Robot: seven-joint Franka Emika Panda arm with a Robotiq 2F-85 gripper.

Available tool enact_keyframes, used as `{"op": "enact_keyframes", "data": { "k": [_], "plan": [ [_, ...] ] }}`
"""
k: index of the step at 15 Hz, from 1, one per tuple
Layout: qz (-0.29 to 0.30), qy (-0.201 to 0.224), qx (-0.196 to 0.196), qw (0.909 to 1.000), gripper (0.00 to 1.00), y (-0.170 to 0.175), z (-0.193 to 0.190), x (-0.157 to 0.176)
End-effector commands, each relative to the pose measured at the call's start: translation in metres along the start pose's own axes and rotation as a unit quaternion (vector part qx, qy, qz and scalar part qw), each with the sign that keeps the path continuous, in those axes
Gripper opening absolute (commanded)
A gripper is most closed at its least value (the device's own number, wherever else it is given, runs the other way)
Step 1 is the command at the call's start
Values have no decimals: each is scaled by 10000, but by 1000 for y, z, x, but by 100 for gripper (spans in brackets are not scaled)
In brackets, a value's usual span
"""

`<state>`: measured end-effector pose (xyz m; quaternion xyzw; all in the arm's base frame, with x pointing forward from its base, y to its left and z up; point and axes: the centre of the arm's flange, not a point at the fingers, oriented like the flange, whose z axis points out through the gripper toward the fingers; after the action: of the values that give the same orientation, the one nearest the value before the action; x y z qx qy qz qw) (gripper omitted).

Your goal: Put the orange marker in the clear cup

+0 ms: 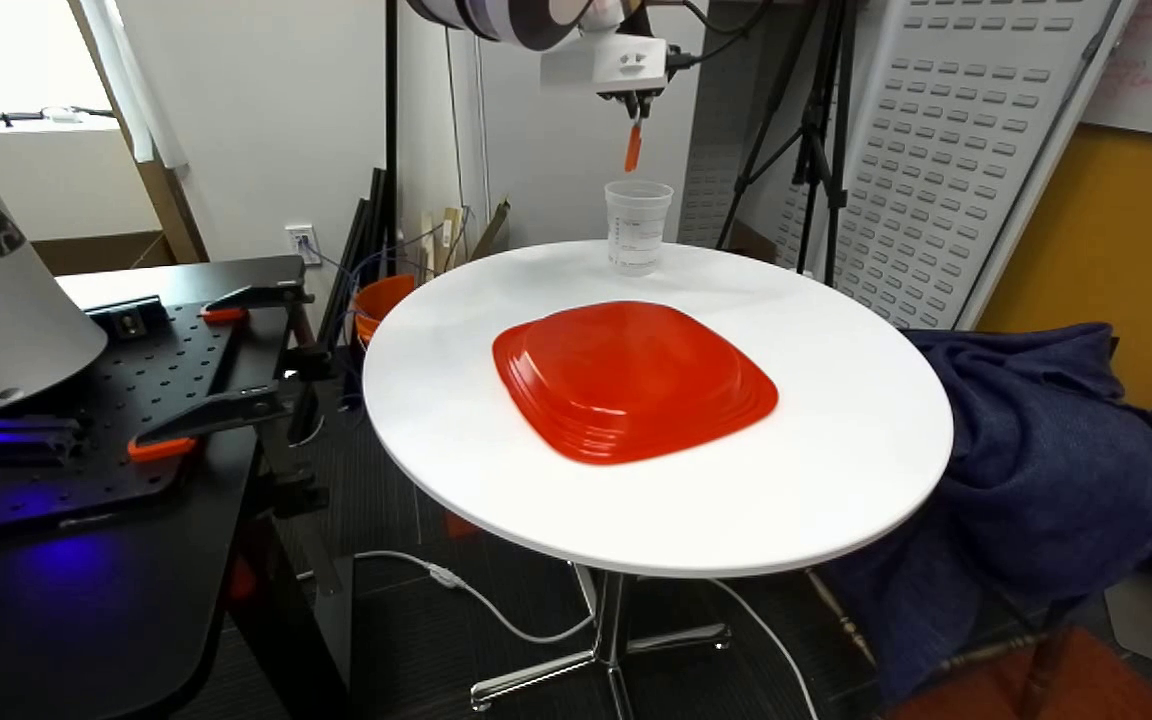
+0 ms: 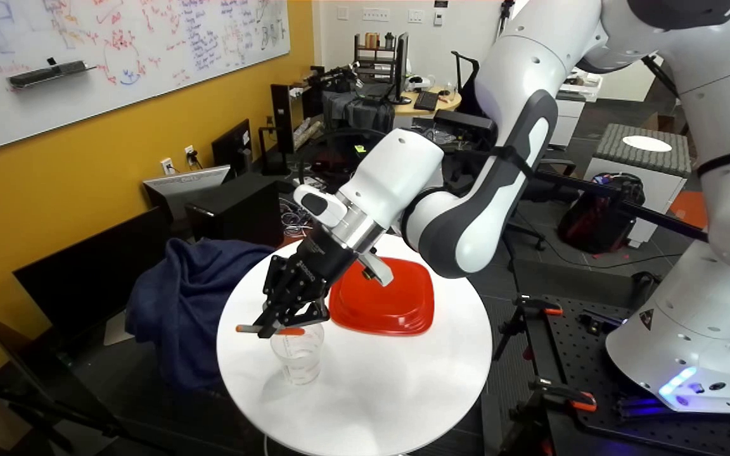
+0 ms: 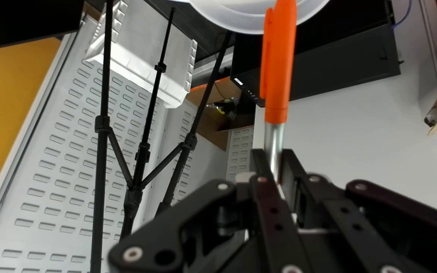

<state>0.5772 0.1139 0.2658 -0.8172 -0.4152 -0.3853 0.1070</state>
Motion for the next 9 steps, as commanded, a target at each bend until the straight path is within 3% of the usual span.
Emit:
{"op": "enact_keyframes", "data": {
  "k": [1,9],
  "plan": [
    [-263,185,170,9993,3,4,-9,-9],
    [-631,394,425,9963,3,2,-10,-19]
  ]
}}
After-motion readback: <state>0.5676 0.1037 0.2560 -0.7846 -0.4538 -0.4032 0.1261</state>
